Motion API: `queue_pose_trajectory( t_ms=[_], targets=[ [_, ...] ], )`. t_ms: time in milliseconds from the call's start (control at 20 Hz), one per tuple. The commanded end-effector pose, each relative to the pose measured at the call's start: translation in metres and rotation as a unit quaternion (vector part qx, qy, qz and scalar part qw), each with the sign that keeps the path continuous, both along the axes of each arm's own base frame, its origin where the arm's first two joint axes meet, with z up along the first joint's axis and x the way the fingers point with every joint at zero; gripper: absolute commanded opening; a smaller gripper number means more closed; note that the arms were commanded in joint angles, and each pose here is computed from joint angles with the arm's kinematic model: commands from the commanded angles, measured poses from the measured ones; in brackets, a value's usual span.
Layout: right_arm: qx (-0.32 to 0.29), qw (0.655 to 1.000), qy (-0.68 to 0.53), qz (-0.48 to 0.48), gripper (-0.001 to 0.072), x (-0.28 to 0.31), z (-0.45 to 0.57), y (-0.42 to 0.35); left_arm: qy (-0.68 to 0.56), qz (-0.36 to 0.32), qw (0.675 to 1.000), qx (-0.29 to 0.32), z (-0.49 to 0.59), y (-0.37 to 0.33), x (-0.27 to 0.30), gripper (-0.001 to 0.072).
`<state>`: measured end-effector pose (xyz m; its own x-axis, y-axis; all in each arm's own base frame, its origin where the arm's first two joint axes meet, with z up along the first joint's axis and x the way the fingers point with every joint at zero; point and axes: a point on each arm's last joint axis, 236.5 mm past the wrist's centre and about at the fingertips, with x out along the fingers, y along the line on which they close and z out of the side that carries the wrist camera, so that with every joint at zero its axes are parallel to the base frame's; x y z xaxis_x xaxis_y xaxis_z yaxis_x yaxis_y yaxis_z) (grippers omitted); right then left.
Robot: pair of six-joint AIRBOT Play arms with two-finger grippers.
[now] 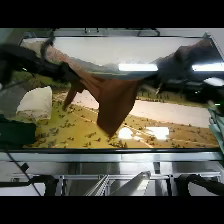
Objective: Fold the shirts.
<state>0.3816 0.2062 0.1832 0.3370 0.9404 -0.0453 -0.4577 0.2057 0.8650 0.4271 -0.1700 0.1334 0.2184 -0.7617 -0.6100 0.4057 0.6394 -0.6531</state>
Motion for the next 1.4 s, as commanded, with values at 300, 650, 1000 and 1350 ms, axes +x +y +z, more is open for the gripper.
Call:
queue_pose_trajectory(
  t_ms=[300, 650, 1000, 1350],
  targets=[
    [-0.093, 0.844, -0.467, -0.248, 0.0018, -0.164, 0.282, -0.087, -0.419, 0.039, 0.907, 0.027, 0.313, 0.016, -0.188, 0.0015],
    [-0.169, 0.872, -0.339, -0.311, 0.0019, -0.091, 0.22, -0.137, -0.289, 0.12, 0.949, 0.027, 0.218, 0.058, -0.14, 0.0016],
    [-0.19, 0.951, 0.015, -0.242, 0.002, 0.095, -0.075, -0.15, 0.054, 0.132, 0.99, -0.005, -0.073, 0.058, -0.037, 0.0024],
    [-0.094, 0.964, 0.166, -0.183, 0.0275, 0.136, -0.174, -0.201, 0.212, 0.115, 0.965, -0.105, -0.139, 0.099, 0.029, 0.0716]
  ],
)
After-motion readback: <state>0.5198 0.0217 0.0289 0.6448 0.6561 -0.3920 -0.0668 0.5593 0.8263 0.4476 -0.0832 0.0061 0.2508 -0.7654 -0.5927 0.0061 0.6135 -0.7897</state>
